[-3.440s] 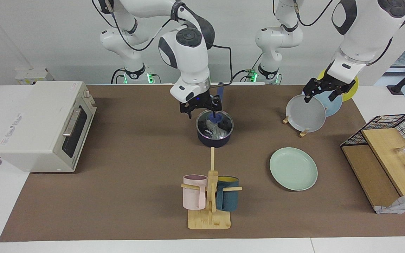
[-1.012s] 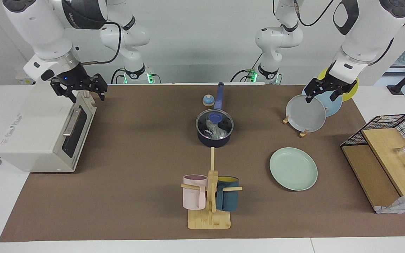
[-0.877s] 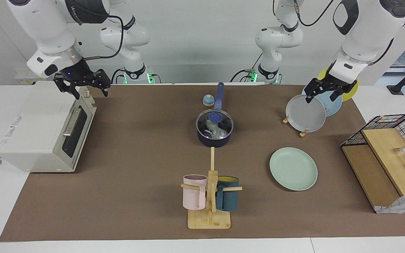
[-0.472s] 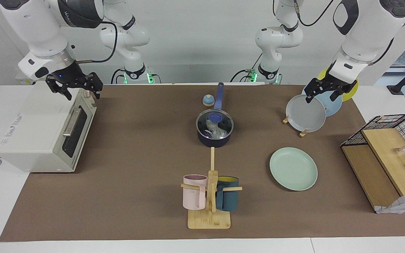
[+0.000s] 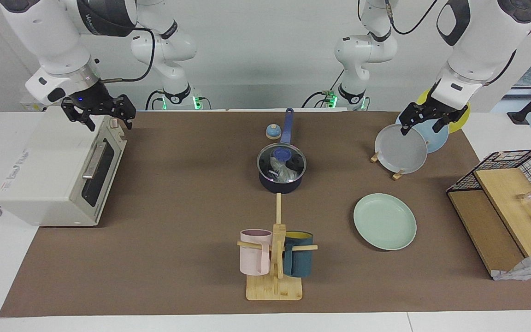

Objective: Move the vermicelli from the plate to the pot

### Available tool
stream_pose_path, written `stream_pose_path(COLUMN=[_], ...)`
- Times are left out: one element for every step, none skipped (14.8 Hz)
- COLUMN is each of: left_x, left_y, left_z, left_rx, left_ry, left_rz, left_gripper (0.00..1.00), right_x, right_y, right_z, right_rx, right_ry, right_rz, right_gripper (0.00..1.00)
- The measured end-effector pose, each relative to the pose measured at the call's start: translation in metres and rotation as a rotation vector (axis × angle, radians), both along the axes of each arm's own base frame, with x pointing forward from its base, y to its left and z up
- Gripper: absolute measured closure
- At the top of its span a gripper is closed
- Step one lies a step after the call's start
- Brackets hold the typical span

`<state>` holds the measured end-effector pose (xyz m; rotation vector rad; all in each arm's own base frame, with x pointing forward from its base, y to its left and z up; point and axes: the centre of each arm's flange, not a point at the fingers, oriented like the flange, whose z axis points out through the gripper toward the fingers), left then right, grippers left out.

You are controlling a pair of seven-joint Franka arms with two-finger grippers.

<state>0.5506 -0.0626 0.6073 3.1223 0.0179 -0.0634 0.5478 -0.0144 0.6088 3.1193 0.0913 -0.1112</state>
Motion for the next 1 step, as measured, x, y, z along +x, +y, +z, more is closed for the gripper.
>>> stream_pose_path(left_x=[0.0000], left_y=[0.0000], left_z=[0.0000], left_rx=[0.000], left_ry=[0.000], left_rz=[0.000], left_gripper=[0.00], right_x=[-0.0001], right_y=[0.0013], right_z=[0.0002], right_rx=[0.000], right_ry=[0.000], right_rz=[0.002], right_gripper=[0.00])
